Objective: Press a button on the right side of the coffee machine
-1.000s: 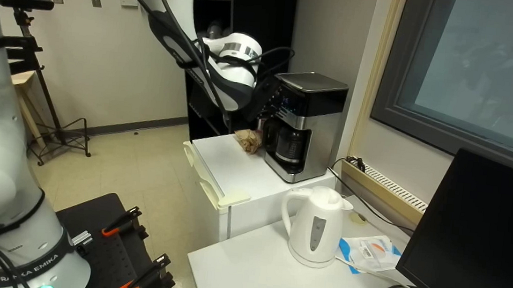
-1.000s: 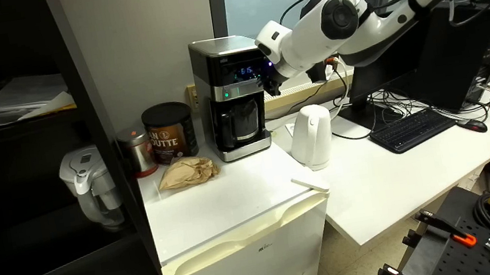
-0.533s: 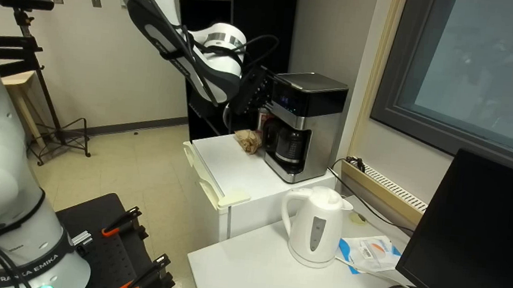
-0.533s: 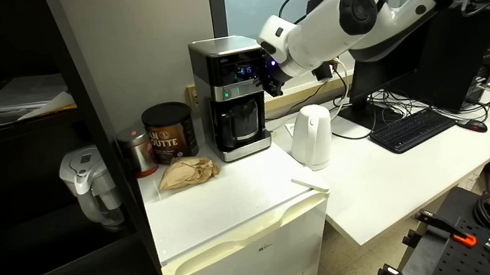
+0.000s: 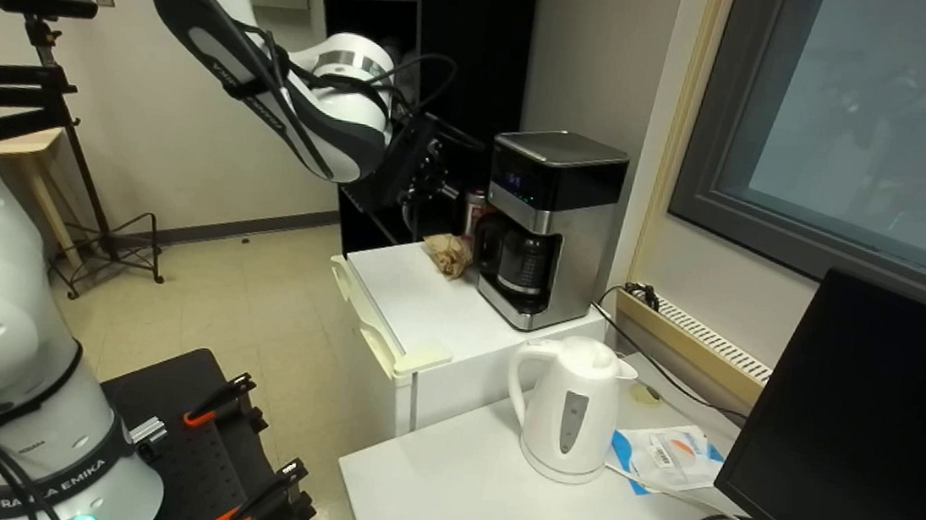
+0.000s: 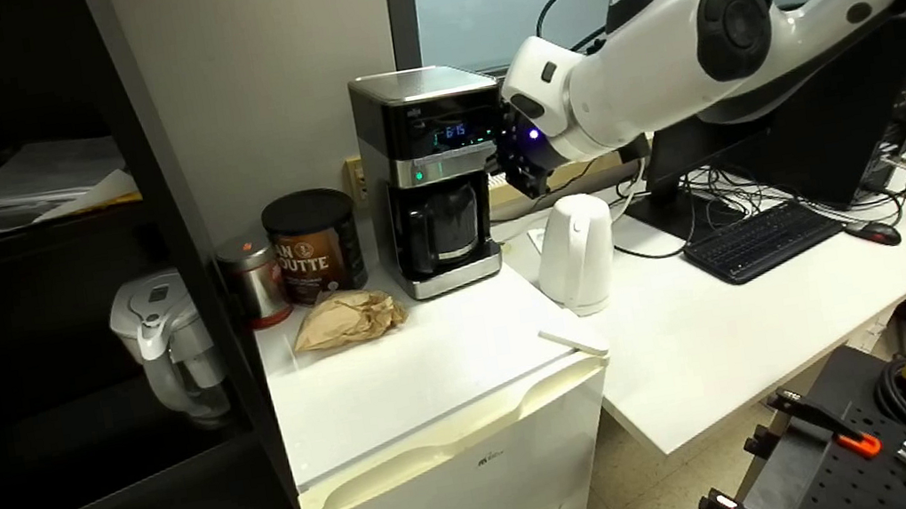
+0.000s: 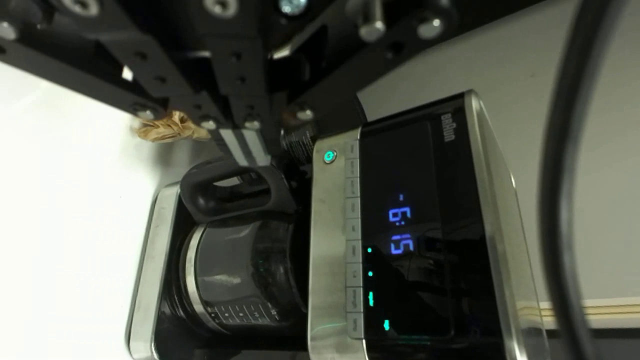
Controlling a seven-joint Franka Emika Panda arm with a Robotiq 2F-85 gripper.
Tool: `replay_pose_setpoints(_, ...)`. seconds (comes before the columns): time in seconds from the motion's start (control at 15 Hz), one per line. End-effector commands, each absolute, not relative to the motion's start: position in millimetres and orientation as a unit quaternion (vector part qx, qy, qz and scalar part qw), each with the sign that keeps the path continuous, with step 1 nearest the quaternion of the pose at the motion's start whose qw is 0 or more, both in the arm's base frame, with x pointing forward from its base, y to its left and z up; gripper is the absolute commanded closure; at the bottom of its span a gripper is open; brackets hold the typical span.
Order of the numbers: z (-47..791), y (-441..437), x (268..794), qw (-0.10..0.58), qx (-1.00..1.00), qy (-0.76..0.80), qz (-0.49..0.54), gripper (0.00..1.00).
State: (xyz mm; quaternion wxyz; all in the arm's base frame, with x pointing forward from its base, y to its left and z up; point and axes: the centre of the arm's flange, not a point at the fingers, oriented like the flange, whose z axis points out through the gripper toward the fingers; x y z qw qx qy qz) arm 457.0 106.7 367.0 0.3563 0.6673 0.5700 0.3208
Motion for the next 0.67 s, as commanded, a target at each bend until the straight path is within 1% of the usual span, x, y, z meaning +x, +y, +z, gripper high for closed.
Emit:
replay_pose_setpoints(0.0, 373, 118, 417, 0.385, 0.648, 0.573, 0.322, 1.00)
replay_pose_setpoints(0.6, 372, 130, 379, 0.408, 0.627, 0.579, 0.323, 1.00)
